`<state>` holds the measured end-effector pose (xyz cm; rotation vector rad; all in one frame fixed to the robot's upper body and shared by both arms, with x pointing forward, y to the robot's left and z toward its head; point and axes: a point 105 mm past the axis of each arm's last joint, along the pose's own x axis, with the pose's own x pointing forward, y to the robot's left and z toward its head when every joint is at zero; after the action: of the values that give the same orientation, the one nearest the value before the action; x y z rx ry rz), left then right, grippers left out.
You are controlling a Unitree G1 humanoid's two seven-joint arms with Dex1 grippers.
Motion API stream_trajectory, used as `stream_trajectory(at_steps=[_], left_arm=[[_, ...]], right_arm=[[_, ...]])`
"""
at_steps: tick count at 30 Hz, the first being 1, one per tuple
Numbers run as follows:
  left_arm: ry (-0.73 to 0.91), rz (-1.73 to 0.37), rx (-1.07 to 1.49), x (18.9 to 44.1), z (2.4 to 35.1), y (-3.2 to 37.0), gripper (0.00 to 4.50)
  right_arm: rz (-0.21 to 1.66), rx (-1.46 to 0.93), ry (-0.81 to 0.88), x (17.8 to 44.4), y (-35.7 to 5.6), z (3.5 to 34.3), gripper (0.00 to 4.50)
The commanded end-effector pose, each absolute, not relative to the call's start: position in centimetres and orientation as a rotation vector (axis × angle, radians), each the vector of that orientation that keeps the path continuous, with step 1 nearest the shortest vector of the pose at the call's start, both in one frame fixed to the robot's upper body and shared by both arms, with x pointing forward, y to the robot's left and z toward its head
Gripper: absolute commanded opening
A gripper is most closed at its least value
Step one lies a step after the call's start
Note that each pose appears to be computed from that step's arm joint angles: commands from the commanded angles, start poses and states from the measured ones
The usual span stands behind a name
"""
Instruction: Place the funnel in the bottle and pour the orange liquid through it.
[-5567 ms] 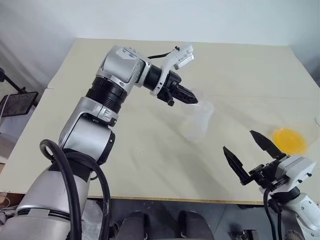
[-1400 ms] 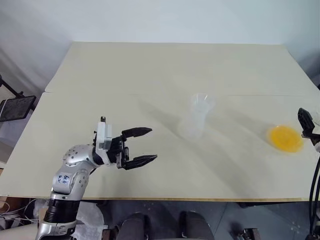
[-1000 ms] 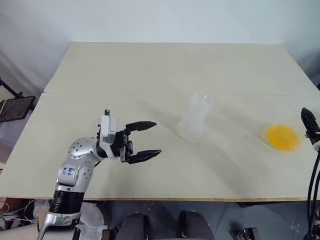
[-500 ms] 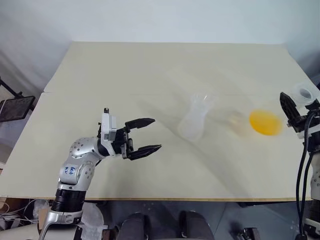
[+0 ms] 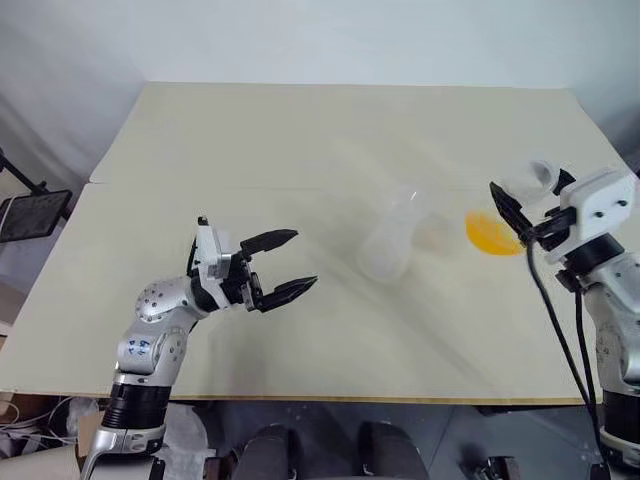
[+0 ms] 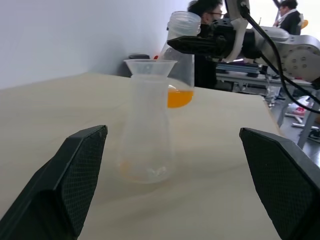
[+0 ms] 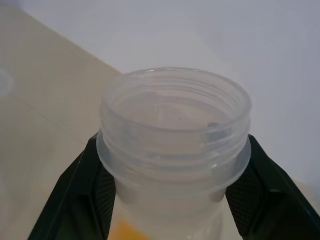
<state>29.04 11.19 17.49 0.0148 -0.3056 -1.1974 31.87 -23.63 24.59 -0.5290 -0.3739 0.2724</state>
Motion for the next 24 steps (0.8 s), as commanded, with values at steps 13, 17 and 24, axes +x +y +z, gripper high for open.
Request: stream_trajectory(at_steps=[13,17,24], left_arm=[[-0.349,-1.166,0.013,29.4,17.8,10.5,4.50],[-0.353,-1.170,0.003,29.3,17.9,10.1,4.50],[-0.354,-1.166,-0.002,29.2,17.8,9.9,4.50]], right_arm=[[0.283,-0.795,-0.437,33.2,-18.4,25.8,2.47],[0.276,-0.875,-0.477,33.4,-17.6,26.5,2.47],[0.258,-0.998,-0.524,33.5,-17.3,26.8,2.47]])
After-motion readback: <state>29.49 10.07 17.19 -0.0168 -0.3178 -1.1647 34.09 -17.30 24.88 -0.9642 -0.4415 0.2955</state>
